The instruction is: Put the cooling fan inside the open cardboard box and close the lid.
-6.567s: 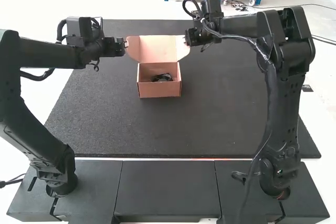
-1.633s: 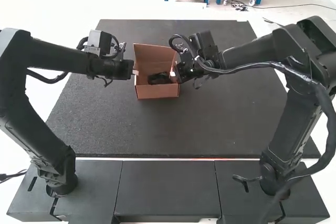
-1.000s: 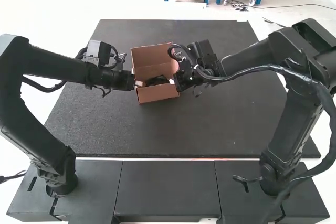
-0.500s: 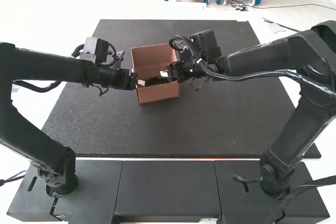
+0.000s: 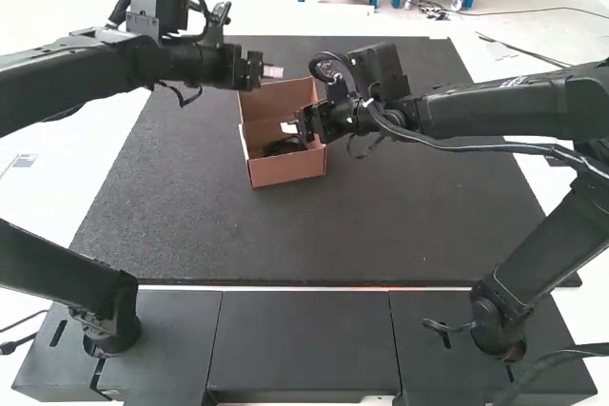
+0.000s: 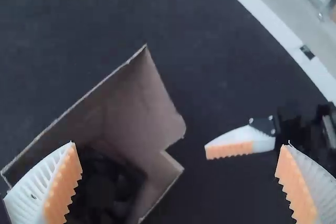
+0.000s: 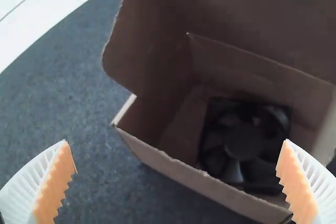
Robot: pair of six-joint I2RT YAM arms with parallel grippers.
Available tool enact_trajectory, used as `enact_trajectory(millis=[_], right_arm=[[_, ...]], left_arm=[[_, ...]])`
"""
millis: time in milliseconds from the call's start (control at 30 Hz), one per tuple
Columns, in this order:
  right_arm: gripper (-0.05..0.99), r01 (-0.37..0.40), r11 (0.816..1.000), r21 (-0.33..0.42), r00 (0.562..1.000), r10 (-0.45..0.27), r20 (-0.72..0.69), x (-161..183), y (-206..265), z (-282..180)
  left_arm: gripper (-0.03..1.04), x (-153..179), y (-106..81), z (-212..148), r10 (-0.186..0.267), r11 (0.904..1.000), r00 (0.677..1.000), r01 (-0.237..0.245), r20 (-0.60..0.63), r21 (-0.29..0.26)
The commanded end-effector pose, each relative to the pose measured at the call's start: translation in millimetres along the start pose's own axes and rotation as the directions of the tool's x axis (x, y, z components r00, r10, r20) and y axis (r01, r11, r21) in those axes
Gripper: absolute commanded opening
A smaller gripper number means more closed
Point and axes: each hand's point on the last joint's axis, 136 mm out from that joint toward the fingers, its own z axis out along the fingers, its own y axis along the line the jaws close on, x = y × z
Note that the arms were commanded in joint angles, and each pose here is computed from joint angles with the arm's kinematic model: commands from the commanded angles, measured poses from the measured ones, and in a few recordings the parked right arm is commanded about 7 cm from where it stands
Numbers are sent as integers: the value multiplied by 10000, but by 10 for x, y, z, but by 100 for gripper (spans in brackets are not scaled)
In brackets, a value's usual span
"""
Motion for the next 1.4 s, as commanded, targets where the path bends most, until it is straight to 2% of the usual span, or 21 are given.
enact_trajectory(millis=[0, 133, 233, 367, 533, 833, 1067, 1367], right_arm=[[89, -5, 9993, -364, 9999, 10, 134, -47, 78, -50], [90, -11, 9985, -545, 10000, 14, 53, -6, 116, -80], [90, -53, 9969, -791, 10000, 55, 28, 26, 163, -118], [90, -97, 9932, -1164, 9999, 83, -124, 70, 238, -150], [90, -149, 9914, -1296, 9997, 121, -221, 91, 268, -178], [90, -171, 9895, -1434, 9996, 136, -255, 93, 289, -187], [90, -253, 9888, -1468, 9988, 189, -449, 159, 292, -183], [90, -324, 9879, -1518, 9978, 233, -614, 188, 307, -205]], left_arm=[[87, -233, -7, 139, -136, 9997, 9995, 131, 278, 196], [87, -426, 209, 401, 67, 9995, 9960, -38, 889, -323], [87, -468, 375, 623, 148, 9987, 9929, -89, 1182, -496], [87, -354, 617, 880, -1, 9973, 9949, 75, 1005, -727], [89, -166, 788, 1032, -240, 9955, 9980, 291, 578, -903], [89, 102, 833, 1045, -576, 9933, 9979, 543, -299, -1022], [89, 510, 748, 1029, -1075, 9921, 9828, 961, -1501, -811], [89, 977, 622, 1013, -1304, 9908, 9641, 1181, -2313, -665]])
